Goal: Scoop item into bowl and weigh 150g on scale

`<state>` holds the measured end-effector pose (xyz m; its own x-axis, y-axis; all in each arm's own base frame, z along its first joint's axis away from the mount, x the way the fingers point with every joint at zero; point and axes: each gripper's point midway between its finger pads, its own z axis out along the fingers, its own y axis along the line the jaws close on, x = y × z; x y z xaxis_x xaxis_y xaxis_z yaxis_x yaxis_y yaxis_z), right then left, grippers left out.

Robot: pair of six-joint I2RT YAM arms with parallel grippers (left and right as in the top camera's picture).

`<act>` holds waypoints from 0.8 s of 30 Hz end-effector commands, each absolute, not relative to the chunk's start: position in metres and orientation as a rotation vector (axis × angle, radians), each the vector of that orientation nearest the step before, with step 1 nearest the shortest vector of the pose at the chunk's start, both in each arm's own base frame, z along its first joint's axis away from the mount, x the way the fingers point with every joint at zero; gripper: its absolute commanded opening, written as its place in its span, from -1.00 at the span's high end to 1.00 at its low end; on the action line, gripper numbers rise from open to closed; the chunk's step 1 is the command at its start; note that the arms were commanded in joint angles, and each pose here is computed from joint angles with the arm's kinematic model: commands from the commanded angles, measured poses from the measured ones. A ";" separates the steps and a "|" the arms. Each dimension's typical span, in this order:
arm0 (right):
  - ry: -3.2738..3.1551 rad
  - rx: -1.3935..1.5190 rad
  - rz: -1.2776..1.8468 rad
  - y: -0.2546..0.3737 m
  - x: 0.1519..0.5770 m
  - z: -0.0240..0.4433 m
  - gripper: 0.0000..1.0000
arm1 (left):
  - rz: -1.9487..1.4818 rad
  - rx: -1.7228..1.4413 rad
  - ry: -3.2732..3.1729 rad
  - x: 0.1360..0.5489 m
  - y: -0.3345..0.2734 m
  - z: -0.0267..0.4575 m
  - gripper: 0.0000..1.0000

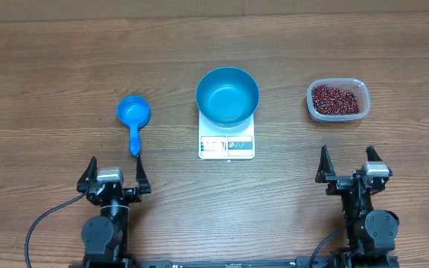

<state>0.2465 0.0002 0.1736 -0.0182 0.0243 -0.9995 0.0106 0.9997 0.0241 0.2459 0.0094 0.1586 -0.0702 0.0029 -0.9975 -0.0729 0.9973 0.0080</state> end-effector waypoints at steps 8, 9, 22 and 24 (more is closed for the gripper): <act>1.579 0.031 0.007 -0.001 0.247 0.173 -1.00 | 0.061 -0.058 1.637 0.246 0.010 0.158 -0.99; 1.577 0.031 0.008 -0.001 0.247 0.174 -1.00 | 0.061 -0.058 1.637 0.246 0.010 0.158 -0.99; 1.592 -0.018 0.059 0.010 0.241 0.190 -1.00 | 0.057 -0.055 1.636 0.246 0.009 0.158 -0.99; 1.588 -0.019 0.059 0.010 0.236 0.203 -1.00 | 0.074 -0.056 1.606 0.246 0.011 0.166 -0.99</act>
